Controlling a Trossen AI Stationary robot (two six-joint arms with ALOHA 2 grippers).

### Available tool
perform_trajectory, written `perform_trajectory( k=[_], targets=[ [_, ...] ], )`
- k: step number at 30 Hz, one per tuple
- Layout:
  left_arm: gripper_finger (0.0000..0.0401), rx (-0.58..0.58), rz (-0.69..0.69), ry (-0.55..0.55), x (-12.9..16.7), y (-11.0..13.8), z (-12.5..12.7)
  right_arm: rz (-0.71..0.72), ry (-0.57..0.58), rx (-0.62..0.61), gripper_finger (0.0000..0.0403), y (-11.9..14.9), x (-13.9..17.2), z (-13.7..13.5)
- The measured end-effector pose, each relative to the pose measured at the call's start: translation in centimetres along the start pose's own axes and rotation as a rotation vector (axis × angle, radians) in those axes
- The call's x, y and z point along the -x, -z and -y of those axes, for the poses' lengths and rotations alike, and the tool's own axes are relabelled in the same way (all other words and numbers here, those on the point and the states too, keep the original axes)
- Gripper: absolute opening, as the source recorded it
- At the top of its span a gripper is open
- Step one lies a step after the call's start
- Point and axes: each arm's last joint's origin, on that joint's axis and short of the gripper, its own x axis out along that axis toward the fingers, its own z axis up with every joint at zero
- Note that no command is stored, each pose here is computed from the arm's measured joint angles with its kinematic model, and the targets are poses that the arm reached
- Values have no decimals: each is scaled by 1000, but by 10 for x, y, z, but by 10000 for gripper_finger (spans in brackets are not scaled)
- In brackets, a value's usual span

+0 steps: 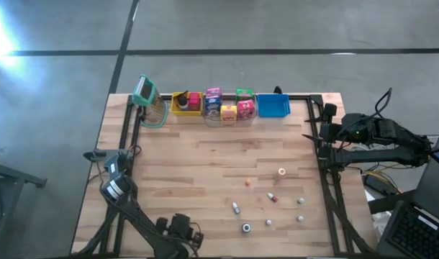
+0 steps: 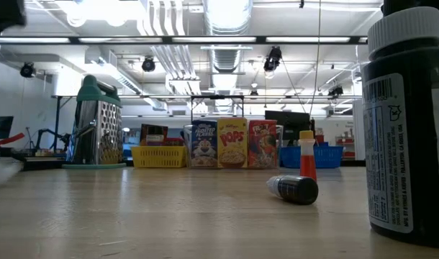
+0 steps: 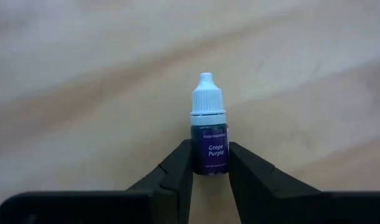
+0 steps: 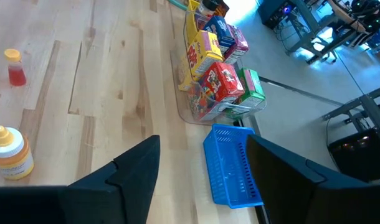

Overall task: Pick & Place Kitchen Items
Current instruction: Put the left purple bottle into the blue bin

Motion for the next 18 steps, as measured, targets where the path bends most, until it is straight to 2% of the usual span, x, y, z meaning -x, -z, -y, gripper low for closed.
perform_trajectory(
  k=[6, 12, 15, 18],
  targets=[
    [94, -181, 343, 98, 8, -5, -10, 0, 0, 1, 228, 0, 0, 0],
    [94, -411, 666, 200, 12, -16, -4, 0, 0, -2, 243, 0, 0, 0],
    [94, -501, 779, 199, 11, -23, 1, 0, 0, 0, 254, 0, 0, 0],
    [94, -581, 817, 137, 8, -38, 8, 4, 1, 24, 265, 0, 0, 0]
  ],
)
